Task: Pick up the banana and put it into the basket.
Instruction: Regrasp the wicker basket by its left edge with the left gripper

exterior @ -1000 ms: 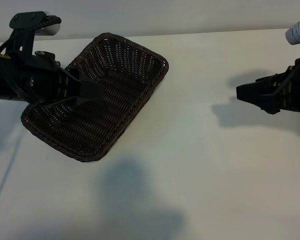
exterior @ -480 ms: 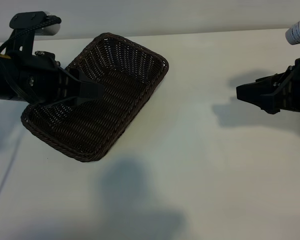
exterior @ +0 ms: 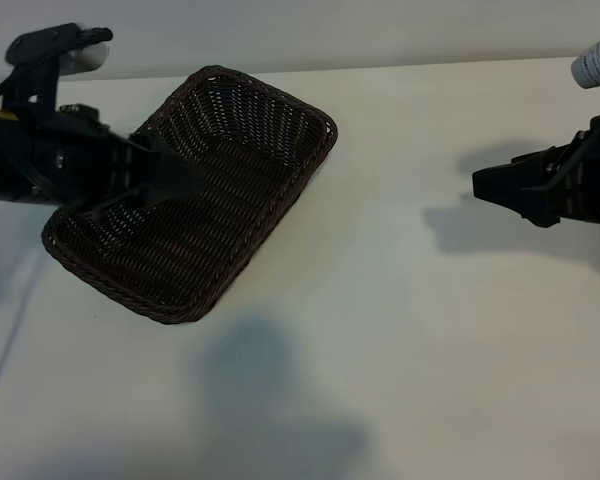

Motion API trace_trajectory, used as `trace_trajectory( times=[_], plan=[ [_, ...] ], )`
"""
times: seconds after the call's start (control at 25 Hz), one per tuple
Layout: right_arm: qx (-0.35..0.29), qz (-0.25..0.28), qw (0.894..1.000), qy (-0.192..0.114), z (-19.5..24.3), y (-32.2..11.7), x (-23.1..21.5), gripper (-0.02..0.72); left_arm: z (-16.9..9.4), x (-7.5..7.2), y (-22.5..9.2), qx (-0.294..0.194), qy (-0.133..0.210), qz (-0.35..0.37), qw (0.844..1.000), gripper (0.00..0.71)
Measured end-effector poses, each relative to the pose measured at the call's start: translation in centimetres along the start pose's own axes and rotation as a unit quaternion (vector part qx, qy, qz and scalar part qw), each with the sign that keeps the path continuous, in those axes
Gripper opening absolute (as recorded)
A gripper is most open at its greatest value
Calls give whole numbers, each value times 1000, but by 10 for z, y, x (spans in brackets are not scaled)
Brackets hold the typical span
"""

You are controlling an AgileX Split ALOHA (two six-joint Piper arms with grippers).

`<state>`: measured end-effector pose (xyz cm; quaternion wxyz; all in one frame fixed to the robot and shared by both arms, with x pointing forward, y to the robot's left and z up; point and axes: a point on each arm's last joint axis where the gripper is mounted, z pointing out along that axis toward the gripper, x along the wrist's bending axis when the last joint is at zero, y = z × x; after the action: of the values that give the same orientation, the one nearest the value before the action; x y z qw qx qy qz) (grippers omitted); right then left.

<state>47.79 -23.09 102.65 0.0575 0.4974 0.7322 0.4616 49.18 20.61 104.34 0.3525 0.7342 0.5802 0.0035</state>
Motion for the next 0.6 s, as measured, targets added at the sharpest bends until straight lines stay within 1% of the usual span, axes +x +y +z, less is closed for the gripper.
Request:
trace_trajectory(
  times=[0.08, 0.2, 0.32, 0.36, 0.44, 0.52, 0.6],
  plan=[
    [0, 0, 1000, 0, 0, 0, 0, 541, -7, 1, -3, 4, 23, -36, 999, 482],
    [0, 0, 1000, 0, 0, 0, 0, 541, -24, 4, -7, -4, 76, -112, 991, 482],
    [0, 3, 1000, 0, 0, 0, 0, 541, -38, 10, -12, -19, 134, -212, 968, 482],
    [0, 4, 1000, 0, 0, 0, 0, 541, -41, 13, -13, -22, 154, -231, 960, 482],
    [0, 6, 1000, 0, 0, 0, 0, 541, -44, 19, -16, -30, 188, -281, 940, 482],
    [0, 6, 1000, 0, 0, 0, 0, 542, -46, 23, -17, -39, 212, -316, 924, 482],
    [0, 8, 1000, 0, 0, 0, 0, 542, -47, 25, -17, -47, 222, -350, 909, 482]
  ],
)
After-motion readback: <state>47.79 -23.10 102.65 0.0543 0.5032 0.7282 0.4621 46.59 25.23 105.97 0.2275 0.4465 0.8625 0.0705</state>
